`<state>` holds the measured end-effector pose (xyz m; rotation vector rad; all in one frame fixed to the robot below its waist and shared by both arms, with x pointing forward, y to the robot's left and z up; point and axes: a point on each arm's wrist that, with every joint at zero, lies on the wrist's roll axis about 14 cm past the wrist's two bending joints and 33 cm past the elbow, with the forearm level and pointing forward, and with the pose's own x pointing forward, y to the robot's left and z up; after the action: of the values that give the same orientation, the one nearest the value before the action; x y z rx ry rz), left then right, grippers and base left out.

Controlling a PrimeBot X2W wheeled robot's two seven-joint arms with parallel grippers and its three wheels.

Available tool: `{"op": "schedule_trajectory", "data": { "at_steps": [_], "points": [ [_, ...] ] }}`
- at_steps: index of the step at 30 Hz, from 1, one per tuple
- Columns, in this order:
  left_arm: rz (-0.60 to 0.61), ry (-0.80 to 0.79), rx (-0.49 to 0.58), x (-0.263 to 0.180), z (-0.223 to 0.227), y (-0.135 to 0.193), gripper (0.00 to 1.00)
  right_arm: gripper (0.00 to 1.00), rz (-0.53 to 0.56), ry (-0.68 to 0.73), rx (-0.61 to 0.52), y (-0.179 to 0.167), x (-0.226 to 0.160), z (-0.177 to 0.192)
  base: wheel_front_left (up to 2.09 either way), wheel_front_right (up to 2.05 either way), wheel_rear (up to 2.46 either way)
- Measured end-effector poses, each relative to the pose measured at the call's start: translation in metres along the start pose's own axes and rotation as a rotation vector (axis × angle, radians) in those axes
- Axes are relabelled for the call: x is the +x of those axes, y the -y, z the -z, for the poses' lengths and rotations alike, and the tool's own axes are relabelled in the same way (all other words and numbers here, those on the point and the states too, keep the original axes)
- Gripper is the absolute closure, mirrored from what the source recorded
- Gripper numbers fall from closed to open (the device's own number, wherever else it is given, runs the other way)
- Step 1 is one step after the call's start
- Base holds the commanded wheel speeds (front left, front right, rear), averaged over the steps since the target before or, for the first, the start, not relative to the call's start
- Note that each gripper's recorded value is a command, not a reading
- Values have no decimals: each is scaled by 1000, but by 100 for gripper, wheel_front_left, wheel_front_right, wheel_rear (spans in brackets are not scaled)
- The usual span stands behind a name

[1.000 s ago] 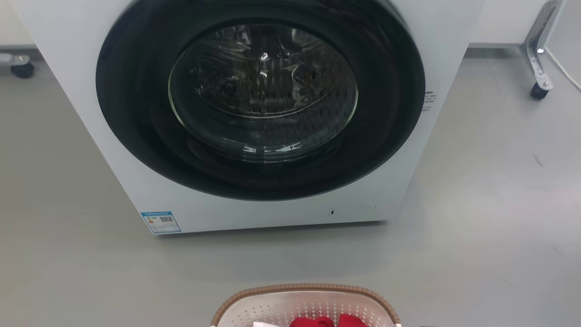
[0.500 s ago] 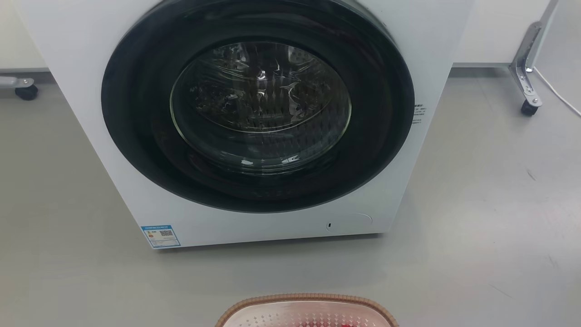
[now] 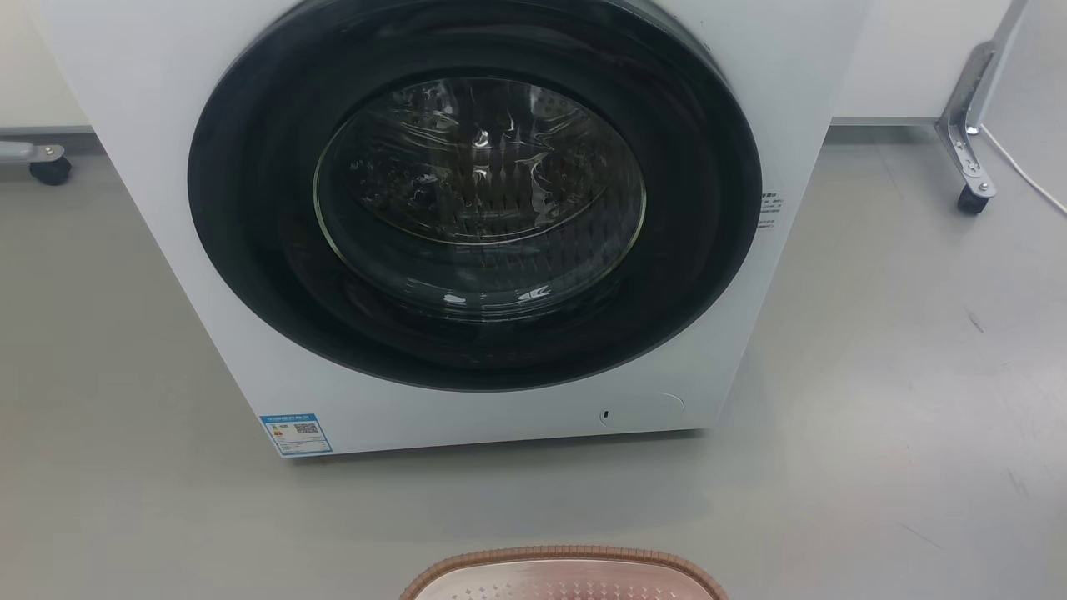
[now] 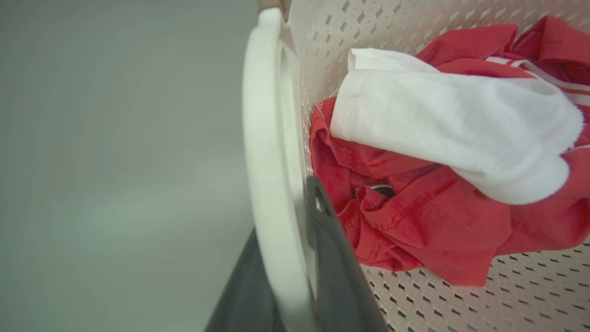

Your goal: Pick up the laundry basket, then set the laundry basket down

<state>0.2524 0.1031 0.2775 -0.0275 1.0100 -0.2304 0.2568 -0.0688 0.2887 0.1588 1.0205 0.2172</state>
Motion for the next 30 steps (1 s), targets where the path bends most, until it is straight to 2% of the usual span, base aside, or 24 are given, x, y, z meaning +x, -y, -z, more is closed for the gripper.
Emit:
{"op": "schedule_trajectory", "data": {
  "at_steps": [30],
  "points": [
    [2, -15, 1, 2, 3, 0, 100, 100, 1, -2, -14, 1, 3, -5, 0, 0, 0]
  ]
}}
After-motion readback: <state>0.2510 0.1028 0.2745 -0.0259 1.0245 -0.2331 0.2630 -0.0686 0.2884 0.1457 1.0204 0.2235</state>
